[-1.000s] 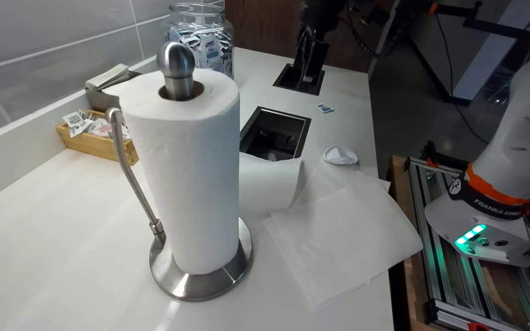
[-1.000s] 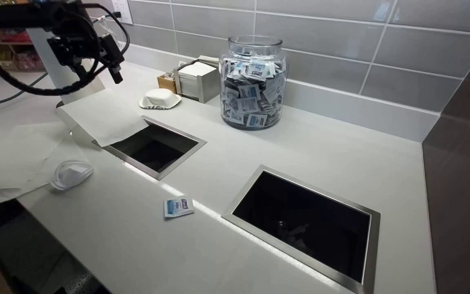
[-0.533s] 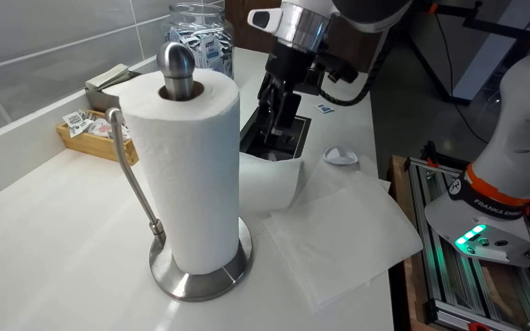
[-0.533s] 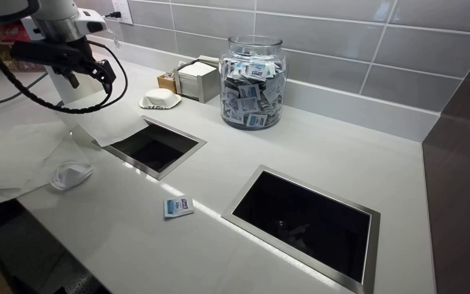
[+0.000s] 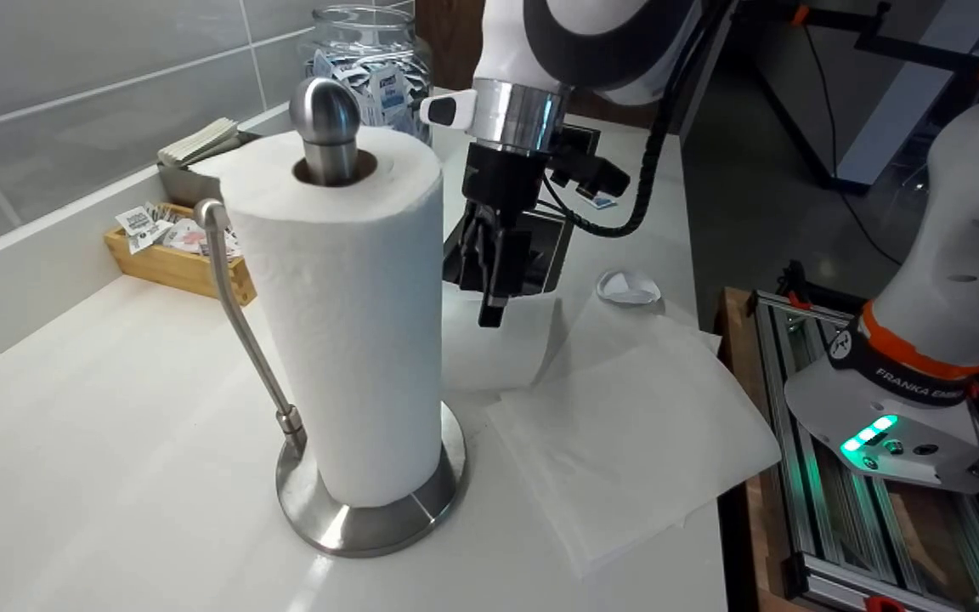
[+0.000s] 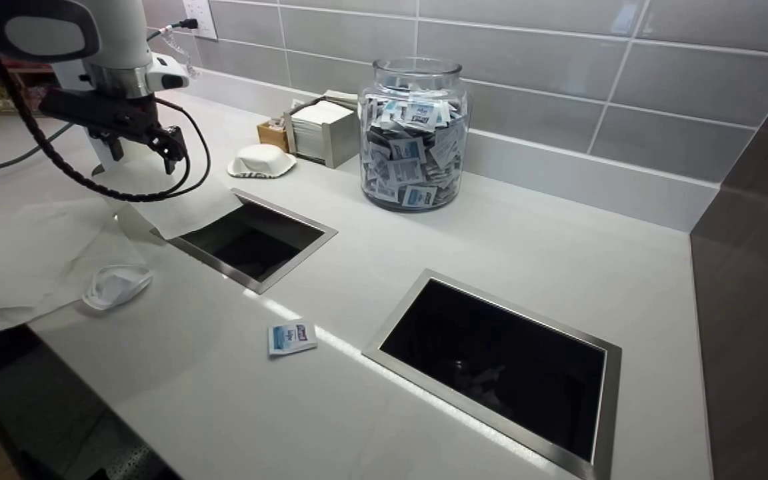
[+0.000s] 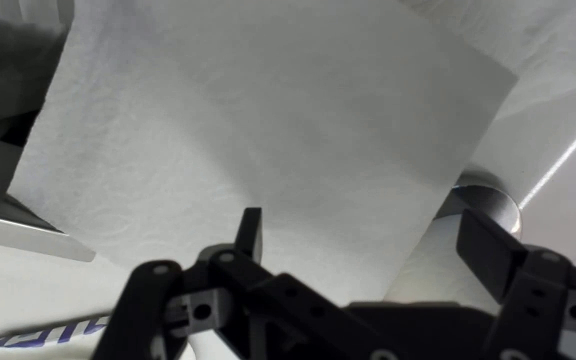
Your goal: Move the piece of paper towel near the bin to the right
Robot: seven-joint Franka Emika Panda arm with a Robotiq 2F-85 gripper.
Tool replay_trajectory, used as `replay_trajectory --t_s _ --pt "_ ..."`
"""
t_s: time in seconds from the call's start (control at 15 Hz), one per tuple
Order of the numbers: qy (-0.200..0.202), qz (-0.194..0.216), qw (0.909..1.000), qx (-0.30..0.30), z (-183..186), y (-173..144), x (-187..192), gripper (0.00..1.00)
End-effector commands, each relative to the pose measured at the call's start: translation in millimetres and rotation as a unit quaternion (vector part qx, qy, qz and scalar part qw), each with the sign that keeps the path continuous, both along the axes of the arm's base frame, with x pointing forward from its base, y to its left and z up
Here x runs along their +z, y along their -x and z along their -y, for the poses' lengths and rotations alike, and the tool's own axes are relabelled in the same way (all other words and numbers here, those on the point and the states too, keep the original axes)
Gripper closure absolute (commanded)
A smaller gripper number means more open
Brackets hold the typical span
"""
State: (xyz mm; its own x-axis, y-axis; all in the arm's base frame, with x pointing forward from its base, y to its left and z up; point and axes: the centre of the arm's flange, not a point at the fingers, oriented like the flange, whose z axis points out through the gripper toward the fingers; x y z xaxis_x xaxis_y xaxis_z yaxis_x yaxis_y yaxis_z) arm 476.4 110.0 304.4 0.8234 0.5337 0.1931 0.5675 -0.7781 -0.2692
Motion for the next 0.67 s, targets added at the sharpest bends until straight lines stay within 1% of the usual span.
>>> replay_trajectory --t_s 0.0,0.2,0.47,0.53,0.6 --pt "0.013 -0.018 0.9996 0.019 -4 -21 -15 0.26" --pt "0.023 -0.027 0.9991 0.023 1 -26 -24 0.51" --pt "0.045 -0.037 0.9982 0.017 17 -29 -35 0.81" --pt "0.050 -0.039 0.9979 0.014 23 -28 -37 0.89" --pt "0.056 -0.041 0.9975 0.009 29 -28 -38 0.95"
